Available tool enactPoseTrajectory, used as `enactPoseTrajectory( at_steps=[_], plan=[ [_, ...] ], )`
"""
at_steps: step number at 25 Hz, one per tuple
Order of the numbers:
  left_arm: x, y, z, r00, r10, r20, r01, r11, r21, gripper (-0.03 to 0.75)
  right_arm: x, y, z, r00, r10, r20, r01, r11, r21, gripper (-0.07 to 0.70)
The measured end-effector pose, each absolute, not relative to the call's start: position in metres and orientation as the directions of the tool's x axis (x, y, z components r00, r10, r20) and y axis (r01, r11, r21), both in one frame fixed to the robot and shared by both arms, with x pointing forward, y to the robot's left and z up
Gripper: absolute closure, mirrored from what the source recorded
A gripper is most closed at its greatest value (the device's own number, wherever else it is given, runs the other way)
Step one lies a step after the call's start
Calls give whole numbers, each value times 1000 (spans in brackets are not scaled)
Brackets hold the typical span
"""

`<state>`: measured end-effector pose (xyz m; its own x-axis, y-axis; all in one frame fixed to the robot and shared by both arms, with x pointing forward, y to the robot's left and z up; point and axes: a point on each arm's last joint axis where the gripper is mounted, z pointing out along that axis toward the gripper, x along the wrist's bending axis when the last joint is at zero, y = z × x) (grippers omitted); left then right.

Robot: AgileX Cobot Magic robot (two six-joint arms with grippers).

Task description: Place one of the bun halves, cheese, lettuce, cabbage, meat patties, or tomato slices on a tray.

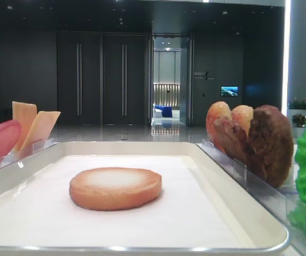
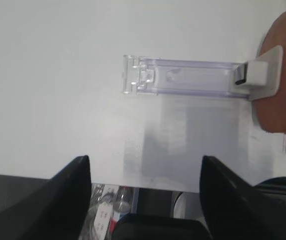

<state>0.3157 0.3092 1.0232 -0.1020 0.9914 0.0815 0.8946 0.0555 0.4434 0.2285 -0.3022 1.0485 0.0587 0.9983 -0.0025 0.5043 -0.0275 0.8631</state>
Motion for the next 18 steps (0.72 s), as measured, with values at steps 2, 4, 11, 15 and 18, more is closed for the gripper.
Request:
enactPoseTrajectory(
  at_steps=[2, 4, 11, 15, 18],
  plan=[
    [307, 308, 1027, -85, 995, 58, 863, 44, 503, 199, 228, -302, 1049, 59, 998, -2, 504, -28, 863, 202],
    [299, 306, 1030, -55, 998, 39, 834, 25, 552, 199, 228, -302, 1049, 59, 998, -2, 504, -28, 863, 202],
    [265, 305, 1041, 21, 1000, 19, 677, -28, 735, 199, 228, -302, 1049, 59, 998, -2, 504, -28, 863, 202],
    [244, 303, 1042, 67, 997, 24, 564, -58, 824, 199, 228, -302, 1049, 59, 998, -2, 504, -28, 863, 202],
    [233, 303, 1042, 86, 996, 35, 507, -74, 859, 199, 228, -302, 1049, 59, 998, -2, 504, -28, 863, 202]
  ],
)
